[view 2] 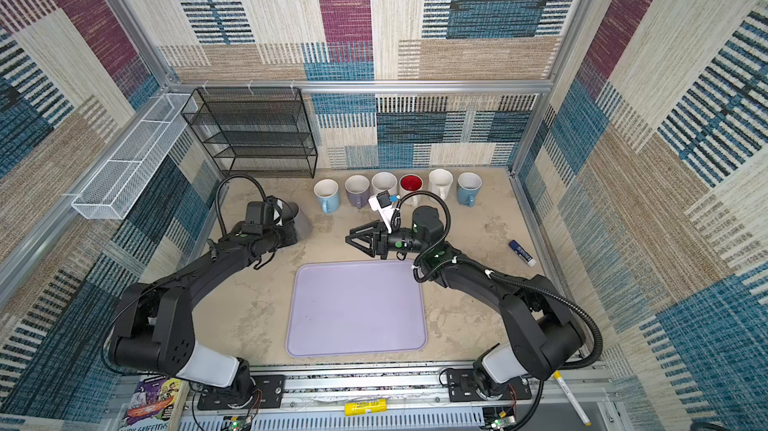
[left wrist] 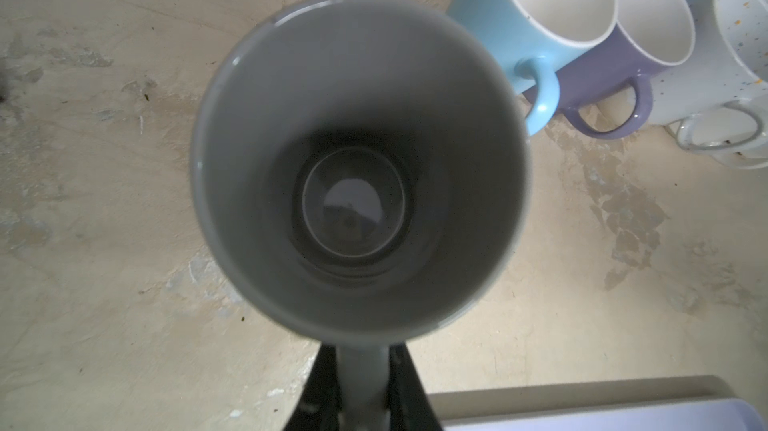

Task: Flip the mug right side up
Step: 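Carry the grey mug upright with the left gripper toward the mug row's end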

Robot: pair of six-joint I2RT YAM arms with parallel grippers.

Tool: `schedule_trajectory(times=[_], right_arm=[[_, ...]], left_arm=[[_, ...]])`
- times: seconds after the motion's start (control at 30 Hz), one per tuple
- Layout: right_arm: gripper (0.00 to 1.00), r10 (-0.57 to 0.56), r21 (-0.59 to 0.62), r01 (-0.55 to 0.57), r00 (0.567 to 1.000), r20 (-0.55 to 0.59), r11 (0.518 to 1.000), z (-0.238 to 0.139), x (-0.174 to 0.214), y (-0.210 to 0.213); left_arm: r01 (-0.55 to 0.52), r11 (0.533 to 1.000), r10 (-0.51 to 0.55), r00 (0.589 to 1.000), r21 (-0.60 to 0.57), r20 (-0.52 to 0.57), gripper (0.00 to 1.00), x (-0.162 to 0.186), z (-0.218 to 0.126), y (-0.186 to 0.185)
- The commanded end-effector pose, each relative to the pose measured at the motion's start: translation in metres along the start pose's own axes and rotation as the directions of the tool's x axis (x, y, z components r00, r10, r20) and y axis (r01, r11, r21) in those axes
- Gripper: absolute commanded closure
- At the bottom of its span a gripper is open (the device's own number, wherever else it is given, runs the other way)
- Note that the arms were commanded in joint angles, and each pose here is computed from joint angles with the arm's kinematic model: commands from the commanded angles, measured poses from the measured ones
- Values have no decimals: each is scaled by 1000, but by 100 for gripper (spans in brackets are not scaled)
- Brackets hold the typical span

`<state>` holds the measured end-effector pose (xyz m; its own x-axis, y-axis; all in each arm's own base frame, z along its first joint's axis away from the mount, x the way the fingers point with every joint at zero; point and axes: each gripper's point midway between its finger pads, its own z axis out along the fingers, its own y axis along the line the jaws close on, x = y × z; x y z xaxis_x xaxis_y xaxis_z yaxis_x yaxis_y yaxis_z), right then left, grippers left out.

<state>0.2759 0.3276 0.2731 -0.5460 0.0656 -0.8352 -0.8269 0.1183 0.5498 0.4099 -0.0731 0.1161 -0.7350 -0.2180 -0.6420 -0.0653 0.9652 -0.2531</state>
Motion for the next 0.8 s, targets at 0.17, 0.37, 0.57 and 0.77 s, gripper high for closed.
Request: schedule_trajectory(times=[0.17,0.37,0.57,0.77], right_arm=[[55,-29,-9,30,999,15,1000,-2,-4,6],[55,-28,-10,29,999,21,1000,-4,-4,7],[55,-29,-8,29,999,24,1000,-5,-4,8],[55,-34,-9,34,999,23,999,-6,-3,9]], left_arm=[[-39,999,39,998,-6,48,100,-25,5,0],[-45,999,45,998,-12,45,100,-34,13,-1],[-51,999,52,998,-16,32,100,-42,24,-3],[-48,998,49,999,-36,17,100,-49,35,-2]])
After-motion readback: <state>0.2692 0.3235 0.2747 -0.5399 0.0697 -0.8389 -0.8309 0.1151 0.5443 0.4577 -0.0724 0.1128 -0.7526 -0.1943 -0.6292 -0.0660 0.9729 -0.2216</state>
